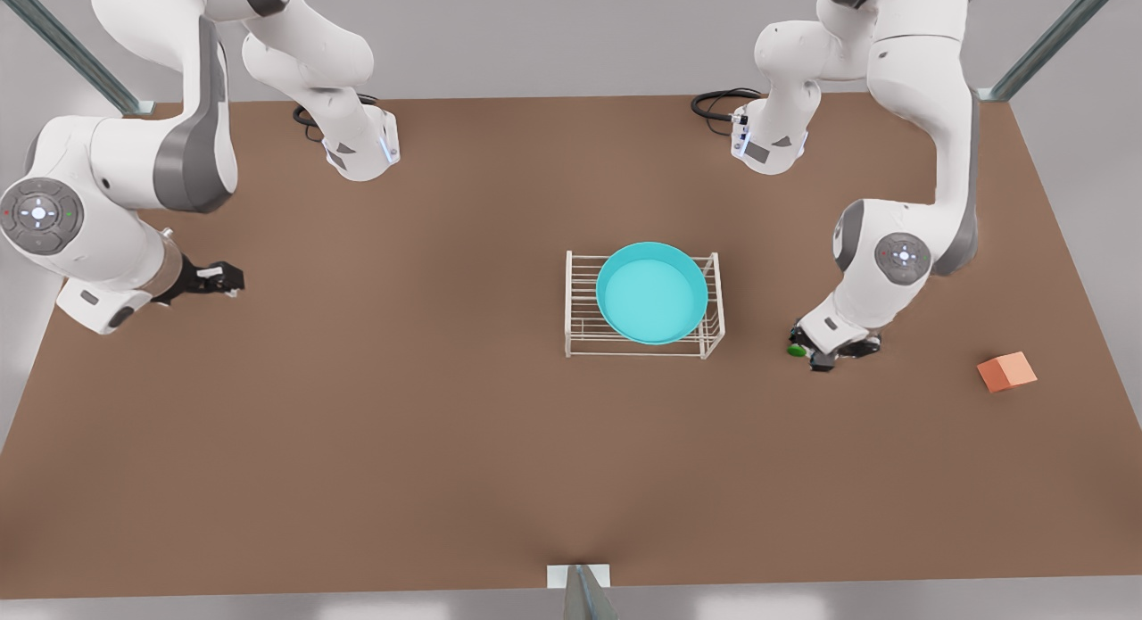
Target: Place the plate on the shelf with right arm and place the red button switch in the plate with left arm
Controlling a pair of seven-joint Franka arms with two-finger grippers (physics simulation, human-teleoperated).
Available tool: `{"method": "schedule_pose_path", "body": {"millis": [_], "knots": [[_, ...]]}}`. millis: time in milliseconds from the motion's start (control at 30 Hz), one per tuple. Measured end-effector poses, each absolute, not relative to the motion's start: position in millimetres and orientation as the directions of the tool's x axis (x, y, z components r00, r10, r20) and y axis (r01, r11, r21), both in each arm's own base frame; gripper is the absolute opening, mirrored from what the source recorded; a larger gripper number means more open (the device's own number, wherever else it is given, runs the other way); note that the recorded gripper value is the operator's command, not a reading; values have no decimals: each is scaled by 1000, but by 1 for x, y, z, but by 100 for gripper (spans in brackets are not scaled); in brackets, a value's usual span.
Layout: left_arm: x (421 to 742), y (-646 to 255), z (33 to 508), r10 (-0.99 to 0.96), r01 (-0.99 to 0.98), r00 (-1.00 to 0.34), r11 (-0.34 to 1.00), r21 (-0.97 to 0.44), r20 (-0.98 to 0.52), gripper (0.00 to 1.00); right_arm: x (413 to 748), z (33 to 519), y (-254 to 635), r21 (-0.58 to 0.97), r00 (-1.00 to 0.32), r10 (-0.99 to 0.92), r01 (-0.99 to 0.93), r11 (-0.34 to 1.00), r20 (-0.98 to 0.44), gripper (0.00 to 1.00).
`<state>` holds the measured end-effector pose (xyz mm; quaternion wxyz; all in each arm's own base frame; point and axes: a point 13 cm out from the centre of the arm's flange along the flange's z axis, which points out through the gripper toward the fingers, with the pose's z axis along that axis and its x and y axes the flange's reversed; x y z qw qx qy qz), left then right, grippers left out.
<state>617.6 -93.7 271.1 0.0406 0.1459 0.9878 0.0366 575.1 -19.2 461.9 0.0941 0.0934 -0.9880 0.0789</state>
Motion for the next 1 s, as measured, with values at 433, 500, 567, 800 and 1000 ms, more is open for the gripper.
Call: {"method": "schedule_pose_path", "body": {"millis": [433, 500, 567, 800, 1000], "knots": [[520, -354, 284, 134, 131, -987, 991, -34, 90, 35, 570, 463, -20, -138, -965, -163, -194, 971, 207, 100], [513, -362, 263, 83, 81, -989, 996, -25, 123, 37, 570, 463, -20, -138, -964, -163, -194, 971, 208, 100], [512, -363, 248, 25, 23, -990, 1000, -18, 141, 79, 570, 463, -20, -138, -964, -162, -193, 971, 209, 100], [558, -319, 291, -188, -191, -977, 981, -23, 95, 100, 569, 464, -20, -139, -965, -160, -191, 972, 209, 100], [624, -135, 411, -350, -349, -937, 935, 58, 12, 100, 568, 471, -21, -141, -967, -157, -187, 972, 200, 100]]}}
